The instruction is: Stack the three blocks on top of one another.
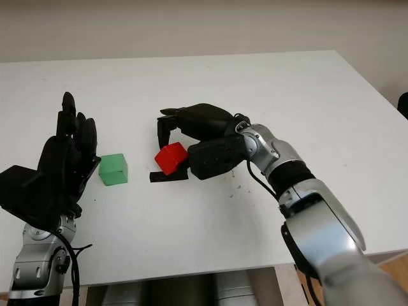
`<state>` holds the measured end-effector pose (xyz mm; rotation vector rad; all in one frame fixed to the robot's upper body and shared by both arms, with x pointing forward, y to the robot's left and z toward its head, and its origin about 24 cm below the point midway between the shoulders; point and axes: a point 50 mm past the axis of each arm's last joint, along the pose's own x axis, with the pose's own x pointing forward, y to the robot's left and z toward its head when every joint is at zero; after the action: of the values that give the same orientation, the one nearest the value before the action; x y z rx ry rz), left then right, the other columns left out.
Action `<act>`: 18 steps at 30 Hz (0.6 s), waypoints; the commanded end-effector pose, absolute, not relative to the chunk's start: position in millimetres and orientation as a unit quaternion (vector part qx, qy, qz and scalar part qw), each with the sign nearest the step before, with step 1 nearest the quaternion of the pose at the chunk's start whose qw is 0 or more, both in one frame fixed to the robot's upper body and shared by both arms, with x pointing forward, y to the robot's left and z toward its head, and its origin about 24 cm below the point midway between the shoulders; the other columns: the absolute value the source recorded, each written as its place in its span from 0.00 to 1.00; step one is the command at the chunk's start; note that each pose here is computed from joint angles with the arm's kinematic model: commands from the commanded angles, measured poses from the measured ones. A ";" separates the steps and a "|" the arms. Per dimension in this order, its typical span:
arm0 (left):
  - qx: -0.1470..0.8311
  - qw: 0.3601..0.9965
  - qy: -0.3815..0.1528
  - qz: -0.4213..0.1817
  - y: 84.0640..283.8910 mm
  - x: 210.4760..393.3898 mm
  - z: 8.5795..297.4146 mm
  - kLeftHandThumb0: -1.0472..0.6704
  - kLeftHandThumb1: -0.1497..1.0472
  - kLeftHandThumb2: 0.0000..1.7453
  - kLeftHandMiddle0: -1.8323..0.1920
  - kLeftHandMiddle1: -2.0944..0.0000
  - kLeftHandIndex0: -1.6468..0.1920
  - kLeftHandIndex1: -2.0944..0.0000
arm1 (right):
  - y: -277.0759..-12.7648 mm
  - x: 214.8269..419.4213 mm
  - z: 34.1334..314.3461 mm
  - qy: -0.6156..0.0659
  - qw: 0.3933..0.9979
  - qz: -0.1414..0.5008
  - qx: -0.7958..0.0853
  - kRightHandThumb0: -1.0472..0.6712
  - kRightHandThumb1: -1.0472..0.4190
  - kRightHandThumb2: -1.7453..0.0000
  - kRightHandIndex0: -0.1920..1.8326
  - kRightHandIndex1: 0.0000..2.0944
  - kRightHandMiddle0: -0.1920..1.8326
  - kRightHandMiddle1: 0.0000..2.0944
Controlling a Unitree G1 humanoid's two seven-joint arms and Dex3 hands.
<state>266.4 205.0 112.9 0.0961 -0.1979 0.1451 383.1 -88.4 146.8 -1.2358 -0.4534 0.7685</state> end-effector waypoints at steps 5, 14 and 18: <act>0.044 0.991 -0.108 0.071 204.6 268.6 115.2 0.16 1.00 0.32 1.00 1.00 1.00 1.00 | -86.4 384.8 156.7 -0.219 0.719 0.351 -0.558 0.34 0.06 0.97 0.17 0.03 0.31 0.66; 0.045 0.991 -0.107 0.072 203.5 268.0 115.1 0.16 1.00 0.32 1.00 1.00 1.00 1.00 | -84.8 383.2 156.1 -0.225 0.708 0.365 -0.561 0.32 0.06 0.97 0.17 0.03 0.32 0.68; 0.046 0.991 -0.108 0.070 203.1 267.7 114.9 0.16 1.00 0.32 1.00 1.00 1.00 1.00 | -83.9 382.8 154.8 -0.225 0.705 0.370 -0.562 0.31 0.06 0.97 0.17 0.02 0.31 0.68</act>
<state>266.6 204.9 112.5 0.0951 -0.2026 0.1447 380.9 -87.6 144.6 -1.2358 -0.4677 0.8223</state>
